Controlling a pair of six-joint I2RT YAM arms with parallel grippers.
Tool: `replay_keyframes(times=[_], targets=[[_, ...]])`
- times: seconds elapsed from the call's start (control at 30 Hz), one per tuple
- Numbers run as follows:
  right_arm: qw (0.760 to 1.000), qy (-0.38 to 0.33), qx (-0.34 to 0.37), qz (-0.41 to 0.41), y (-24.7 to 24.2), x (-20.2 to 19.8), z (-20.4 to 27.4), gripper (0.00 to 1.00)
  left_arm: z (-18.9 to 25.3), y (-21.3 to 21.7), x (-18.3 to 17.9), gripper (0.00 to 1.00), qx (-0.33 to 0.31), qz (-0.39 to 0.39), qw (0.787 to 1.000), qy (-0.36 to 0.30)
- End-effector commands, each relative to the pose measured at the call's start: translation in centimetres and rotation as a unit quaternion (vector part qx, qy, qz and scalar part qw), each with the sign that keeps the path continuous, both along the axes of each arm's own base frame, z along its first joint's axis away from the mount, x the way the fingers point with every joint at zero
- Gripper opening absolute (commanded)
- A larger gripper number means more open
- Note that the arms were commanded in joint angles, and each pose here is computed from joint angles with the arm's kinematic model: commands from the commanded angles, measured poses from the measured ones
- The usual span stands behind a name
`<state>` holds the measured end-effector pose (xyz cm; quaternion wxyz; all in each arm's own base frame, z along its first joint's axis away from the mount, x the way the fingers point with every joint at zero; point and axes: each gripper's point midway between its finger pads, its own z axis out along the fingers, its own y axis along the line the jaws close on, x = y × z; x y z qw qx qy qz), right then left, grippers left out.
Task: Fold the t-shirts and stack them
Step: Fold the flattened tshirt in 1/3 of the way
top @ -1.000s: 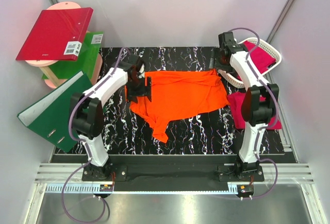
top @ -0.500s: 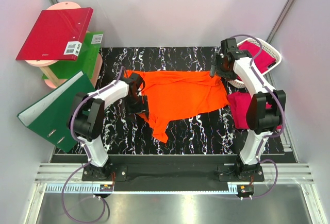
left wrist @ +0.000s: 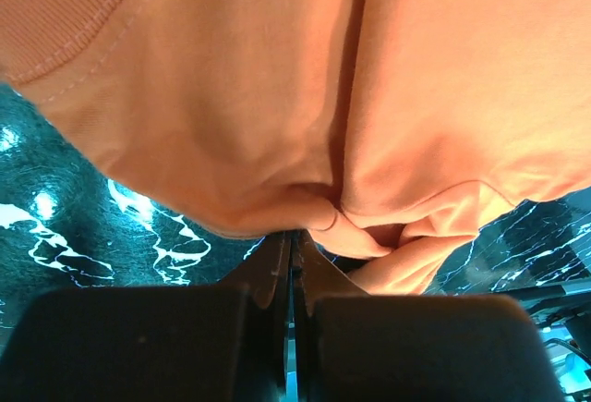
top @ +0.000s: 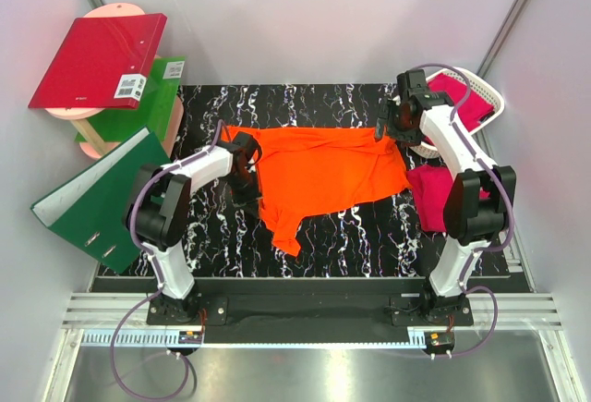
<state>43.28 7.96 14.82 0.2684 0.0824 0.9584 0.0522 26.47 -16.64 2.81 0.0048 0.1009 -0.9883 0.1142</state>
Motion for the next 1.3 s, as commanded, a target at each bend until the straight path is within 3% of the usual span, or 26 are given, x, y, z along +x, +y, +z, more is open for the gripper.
replay_keyframes(times=[0.0,0.43,0.53,0.57,0.6,0.63,0.7,0.73,0.9,1.0,1.03,1.13,1.17,1.23,1.27], targets=[[0.999,-0.027,0.028,0.014,1.1,-0.1,2.0,0.78,0.5,0.8,0.3,0.0,0.01,0.008,1.0,-0.014],[0.992,0.024,0.111,0.061,4.4,-1.8,0.3,0.74,1.7,5.7,-1.6,0.0,0.063,0.049,0.997,-0.001],[0.991,0.036,0.113,0.063,4.5,-2.2,-0.3,0.74,2.3,5.6,-1.1,0.0,0.042,0.048,0.998,-0.012],[0.991,0.035,0.111,0.063,4.5,-2.3,-0.3,0.74,2.8,5.5,-0.8,0.07,0.037,0.047,0.998,-0.022],[0.991,0.035,0.11,0.062,4.4,-2.3,-0.3,0.73,3.3,5.2,-0.2,0.55,0.03,0.048,0.998,-0.034],[0.992,0.034,0.108,0.062,4.3,-2.3,-0.3,0.74,3.7,4.9,0.1,0.75,0.023,0.052,0.998,-0.038],[0.991,0.036,0.11,0.063,4.4,-2.3,-0.4,0.74,4.0,4.5,0.9,0.99,0.016,0.053,0.998,-0.044],[0.991,0.037,0.109,0.063,4.4,-2.3,-0.5,0.74,4.1,4.2,1.1,0.99,0.011,0.054,0.998,-0.042],[0.991,0.041,0.112,0.065,4.5,-2.3,-0.8,0.74,2.7,3.6,2.3,0.93,0.007,0.05,0.998,-0.027],[0.991,0.043,0.112,0.065,4.5,-2.3,-0.9,0.74,1.6,2.9,2.8,0.77,-0.007,0.046,0.999,-0.016],[0.991,0.042,0.111,0.066,4.5,-2.3,-0.8,0.74,1.4,2.6,2.9,0.64,-0.015,0.046,0.999,-0.013],[0.991,0.042,0.111,0.064,4.5,-2.2,-0.8,0.74,0.3,1.9,3.0,0.42,-0.022,0.041,0.999,0.005],[0.991,0.043,0.11,0.064,4.4,-2.2,-0.9,0.74,-0.3,1.7,2.9,0.24,-0.021,0.039,0.999,0.015],[0.991,0.042,0.11,0.066,4.5,-2.1,-0.7,0.74,-0.5,1.6,2.8,0.0,-0.02,0.04,0.999,0.021],[0.991,0.041,0.111,0.066,4.5,-2.1,-0.6,0.74,-0.3,1.7,2.7,0.0,-0.019,0.041,0.999,0.018]])
